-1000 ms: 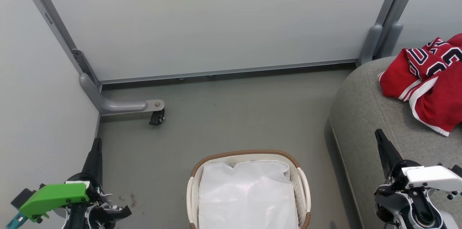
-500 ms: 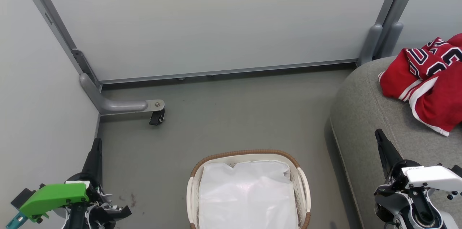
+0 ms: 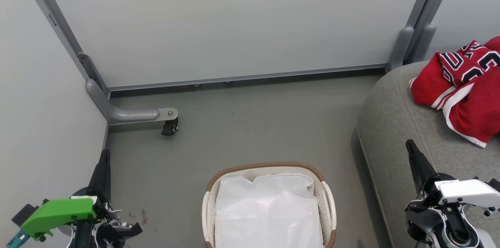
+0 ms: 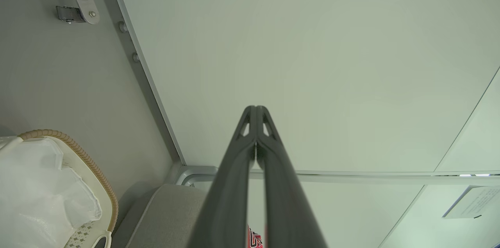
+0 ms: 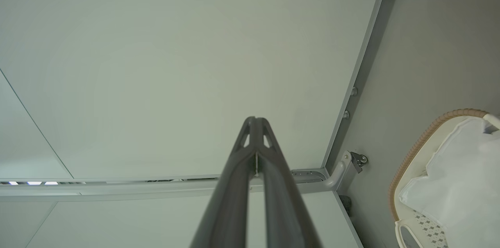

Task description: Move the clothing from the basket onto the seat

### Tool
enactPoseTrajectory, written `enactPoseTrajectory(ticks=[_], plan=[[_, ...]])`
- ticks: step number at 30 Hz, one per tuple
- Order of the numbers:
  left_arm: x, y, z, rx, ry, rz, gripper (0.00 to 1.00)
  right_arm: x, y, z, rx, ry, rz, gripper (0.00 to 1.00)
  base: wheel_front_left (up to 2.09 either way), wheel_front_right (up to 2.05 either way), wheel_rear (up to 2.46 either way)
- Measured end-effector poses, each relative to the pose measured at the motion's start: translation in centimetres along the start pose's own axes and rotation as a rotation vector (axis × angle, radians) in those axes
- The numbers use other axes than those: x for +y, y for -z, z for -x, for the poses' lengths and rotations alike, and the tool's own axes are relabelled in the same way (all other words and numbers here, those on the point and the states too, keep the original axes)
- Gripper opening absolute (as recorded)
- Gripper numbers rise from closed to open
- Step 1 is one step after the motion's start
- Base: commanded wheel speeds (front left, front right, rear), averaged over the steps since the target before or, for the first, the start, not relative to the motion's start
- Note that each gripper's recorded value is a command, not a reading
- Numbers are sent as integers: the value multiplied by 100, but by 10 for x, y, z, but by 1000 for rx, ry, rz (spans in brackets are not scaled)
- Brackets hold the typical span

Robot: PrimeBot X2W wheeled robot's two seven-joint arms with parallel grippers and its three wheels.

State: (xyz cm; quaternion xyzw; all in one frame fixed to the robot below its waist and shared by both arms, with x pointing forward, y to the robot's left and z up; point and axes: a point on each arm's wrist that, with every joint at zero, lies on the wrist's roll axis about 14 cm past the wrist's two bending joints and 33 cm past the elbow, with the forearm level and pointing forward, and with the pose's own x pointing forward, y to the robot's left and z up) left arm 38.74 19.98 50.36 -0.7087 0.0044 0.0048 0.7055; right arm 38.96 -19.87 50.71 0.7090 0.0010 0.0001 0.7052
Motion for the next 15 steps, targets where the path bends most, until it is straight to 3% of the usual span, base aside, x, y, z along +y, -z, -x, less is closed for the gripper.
enactPoseTrajectory(ticks=[15], plan=[[0, 0, 0, 0, 0, 0, 0, 0, 0, 0, 0, 0, 0, 0, 0, 0, 0]])
